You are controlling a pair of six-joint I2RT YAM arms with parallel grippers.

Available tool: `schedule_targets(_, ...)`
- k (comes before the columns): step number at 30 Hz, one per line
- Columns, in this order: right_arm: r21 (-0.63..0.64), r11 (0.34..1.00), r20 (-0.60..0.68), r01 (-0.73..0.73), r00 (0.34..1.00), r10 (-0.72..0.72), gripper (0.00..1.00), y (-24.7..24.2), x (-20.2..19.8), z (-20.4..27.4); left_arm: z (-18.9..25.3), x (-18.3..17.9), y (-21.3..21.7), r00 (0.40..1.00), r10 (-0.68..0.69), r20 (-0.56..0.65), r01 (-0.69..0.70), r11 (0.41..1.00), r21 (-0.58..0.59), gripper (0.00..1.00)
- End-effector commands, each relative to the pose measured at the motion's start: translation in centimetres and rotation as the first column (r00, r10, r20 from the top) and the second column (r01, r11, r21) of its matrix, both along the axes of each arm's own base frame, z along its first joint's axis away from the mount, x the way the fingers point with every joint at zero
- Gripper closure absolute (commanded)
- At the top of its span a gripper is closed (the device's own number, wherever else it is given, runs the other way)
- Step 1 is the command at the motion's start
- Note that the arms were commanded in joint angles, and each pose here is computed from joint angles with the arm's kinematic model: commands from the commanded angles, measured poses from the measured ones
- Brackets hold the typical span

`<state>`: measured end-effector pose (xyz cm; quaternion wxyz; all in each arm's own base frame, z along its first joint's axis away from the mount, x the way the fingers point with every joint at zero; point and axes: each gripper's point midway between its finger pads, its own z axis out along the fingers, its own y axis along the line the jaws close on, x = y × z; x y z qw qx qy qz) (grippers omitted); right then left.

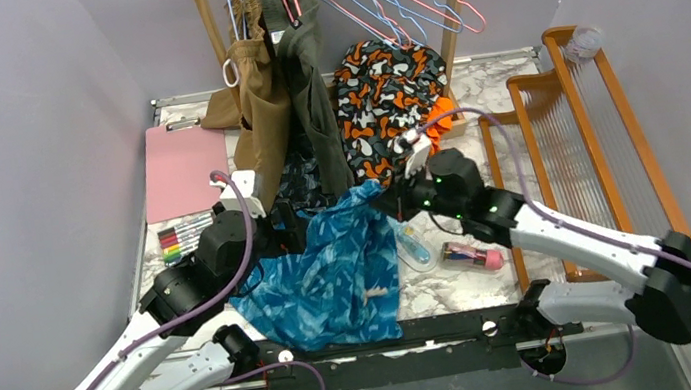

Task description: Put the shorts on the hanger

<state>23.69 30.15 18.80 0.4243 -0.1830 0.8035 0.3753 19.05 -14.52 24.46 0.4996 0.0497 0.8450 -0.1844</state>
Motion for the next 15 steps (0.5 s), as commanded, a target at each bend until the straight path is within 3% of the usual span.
schedule_targets(1,-0.156,0.960,0.011,0.234,0.972,-0.235,0.99,-5.8,0.8,1.5,2.0,1.4,0.0,0.996,0.038,0.085,-0.036,0.999,-0.015,0.05)
schedule_targets(3,-0.170,0.942,-0.004,0.291,0.955,-0.296,0.99,-7.3,0.8,2.1,2.3,1.7,-1.1,0.993,0.011,0.118,-0.004,0.998,-0.065,0.02)
schedule_targets(8,-0.196,0.908,-0.076,0.371,0.917,-0.391,0.99,-9.2,0.7,1.7,2.2,-0.2,-6.0,0.952,-0.240,0.191,0.274,0.945,-0.178,0.01)
schedule_targets(15,-0.219,0.891,-0.180,0.398,0.881,-0.438,0.99,-10.0,0.9,-1.3,-4.6,-1.1,-9.8,0.926,-0.373,-0.059,0.363,0.922,-0.131,0.11)
